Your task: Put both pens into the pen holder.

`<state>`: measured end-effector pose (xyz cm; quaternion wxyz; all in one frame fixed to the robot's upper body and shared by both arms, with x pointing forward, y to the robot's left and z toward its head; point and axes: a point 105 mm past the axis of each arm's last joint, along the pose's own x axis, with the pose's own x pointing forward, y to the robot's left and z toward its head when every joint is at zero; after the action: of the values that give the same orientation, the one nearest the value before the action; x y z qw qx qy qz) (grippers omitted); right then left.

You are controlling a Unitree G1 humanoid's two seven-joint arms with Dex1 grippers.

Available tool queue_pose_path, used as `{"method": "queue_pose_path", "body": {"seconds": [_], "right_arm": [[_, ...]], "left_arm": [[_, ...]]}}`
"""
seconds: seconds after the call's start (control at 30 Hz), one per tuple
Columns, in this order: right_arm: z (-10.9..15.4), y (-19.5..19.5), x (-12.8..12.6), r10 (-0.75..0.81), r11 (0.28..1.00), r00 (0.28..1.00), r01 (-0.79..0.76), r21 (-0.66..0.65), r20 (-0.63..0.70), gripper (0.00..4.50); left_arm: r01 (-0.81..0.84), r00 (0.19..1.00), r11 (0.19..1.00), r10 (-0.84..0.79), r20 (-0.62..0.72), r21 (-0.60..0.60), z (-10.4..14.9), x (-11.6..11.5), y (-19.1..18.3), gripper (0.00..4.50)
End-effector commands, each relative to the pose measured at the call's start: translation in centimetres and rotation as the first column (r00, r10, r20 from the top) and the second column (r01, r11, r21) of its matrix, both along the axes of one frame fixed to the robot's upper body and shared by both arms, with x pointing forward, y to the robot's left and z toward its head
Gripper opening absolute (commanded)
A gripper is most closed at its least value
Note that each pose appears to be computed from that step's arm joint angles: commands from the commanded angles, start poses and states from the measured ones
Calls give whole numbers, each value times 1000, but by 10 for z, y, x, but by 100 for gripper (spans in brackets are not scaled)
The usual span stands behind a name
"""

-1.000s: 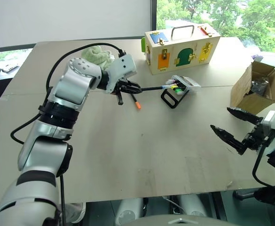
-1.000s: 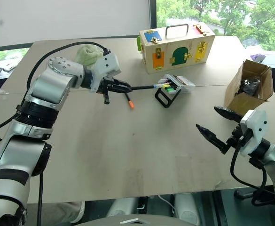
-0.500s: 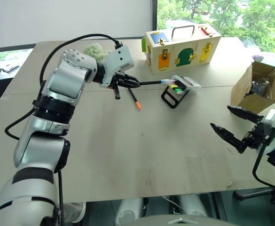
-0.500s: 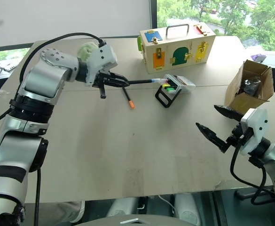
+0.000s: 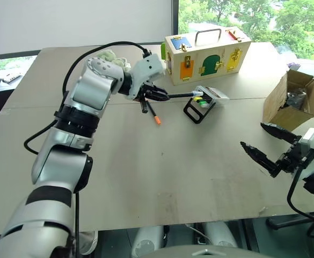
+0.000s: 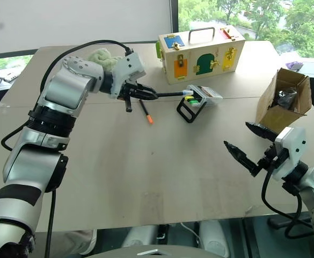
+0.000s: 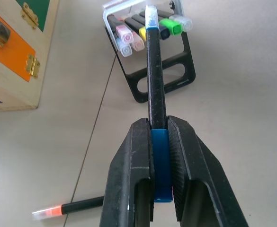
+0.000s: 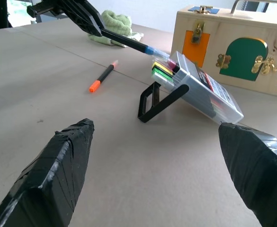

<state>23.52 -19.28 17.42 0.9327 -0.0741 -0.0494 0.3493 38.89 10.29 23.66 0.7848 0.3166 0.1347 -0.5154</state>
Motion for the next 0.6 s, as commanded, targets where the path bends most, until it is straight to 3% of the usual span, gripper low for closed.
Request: {"method": "queue_pose_path", "body": {"seconds": [0.03, 0.6], "right_arm": [[13, 1, -5, -9, 1000, 998, 9, -7, 64, 450], [7, 1, -10, -51, 999, 996, 50, 16, 71, 450]], "left_arm": [[8, 999, 1000, -9, 42, 25, 9, 4, -2, 2], [-9, 1000, 998, 8, 8, 62, 5, 23, -14, 2]]}}
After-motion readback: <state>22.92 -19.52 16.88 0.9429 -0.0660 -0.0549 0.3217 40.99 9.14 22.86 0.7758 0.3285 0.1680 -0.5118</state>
